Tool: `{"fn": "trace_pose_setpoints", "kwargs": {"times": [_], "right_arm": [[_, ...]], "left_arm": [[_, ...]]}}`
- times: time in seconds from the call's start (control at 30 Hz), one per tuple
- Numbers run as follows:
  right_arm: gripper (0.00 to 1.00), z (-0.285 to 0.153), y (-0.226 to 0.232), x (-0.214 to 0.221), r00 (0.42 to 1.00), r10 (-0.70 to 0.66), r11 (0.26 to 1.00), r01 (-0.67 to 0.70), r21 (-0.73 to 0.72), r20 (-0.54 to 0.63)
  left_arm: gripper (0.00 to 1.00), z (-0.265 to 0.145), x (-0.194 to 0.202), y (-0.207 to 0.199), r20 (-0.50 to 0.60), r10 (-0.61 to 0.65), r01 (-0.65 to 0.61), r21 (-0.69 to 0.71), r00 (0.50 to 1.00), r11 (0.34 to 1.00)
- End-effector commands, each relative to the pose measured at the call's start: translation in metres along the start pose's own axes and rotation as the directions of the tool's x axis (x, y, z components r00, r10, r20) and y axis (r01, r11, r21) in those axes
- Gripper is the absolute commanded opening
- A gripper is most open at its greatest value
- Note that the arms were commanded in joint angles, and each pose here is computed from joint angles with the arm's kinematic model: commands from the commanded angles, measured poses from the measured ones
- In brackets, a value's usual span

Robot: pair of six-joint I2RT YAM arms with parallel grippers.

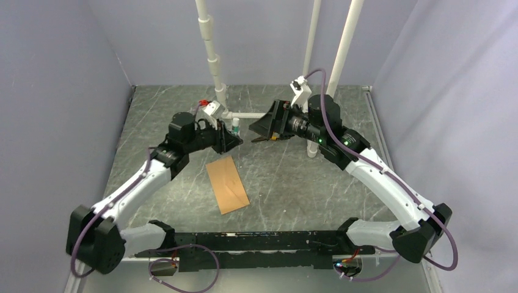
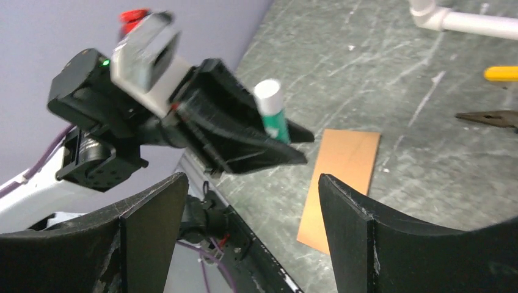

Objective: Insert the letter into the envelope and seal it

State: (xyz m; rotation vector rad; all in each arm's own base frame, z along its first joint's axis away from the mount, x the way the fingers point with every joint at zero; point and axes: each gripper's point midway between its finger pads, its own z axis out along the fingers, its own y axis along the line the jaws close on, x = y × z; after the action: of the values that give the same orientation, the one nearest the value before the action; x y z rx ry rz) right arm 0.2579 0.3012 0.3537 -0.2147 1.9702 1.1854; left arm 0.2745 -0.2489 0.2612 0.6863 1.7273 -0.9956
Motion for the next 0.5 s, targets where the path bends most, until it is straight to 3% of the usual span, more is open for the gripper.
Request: {"fn": "trace_pose_setpoints", "kwargs": {"times": [0.0, 0.27, 0.47], "right_arm": [[0.81, -0.010, -0.021, -0.005, 0.996, -0.040, 0.995, 0.032, 0.093, 0.079], [0.79, -0.019, -0.035, 0.008, 0.997, -0.036, 0.991, 0.026, 0.133, 0.075], [0.79, -0.021, -0.042, 0.025, 0.999, -0.010, 0.992, 0.004, 0.126, 0.051]], "left_arm": [[0.02, 0.031, 0.026, 0.048, 0.036, -0.333, 0.333, -0.196, 0.942, 0.922], [0.06, 0.086, 0.085, 0.126, 0.017, -0.521, 0.475, -0.438, 0.854, 0.763], [0.06, 0.119, 0.125, 0.157, -0.088, -0.557, 0.446, -0.503, 0.826, 0.741]]}}
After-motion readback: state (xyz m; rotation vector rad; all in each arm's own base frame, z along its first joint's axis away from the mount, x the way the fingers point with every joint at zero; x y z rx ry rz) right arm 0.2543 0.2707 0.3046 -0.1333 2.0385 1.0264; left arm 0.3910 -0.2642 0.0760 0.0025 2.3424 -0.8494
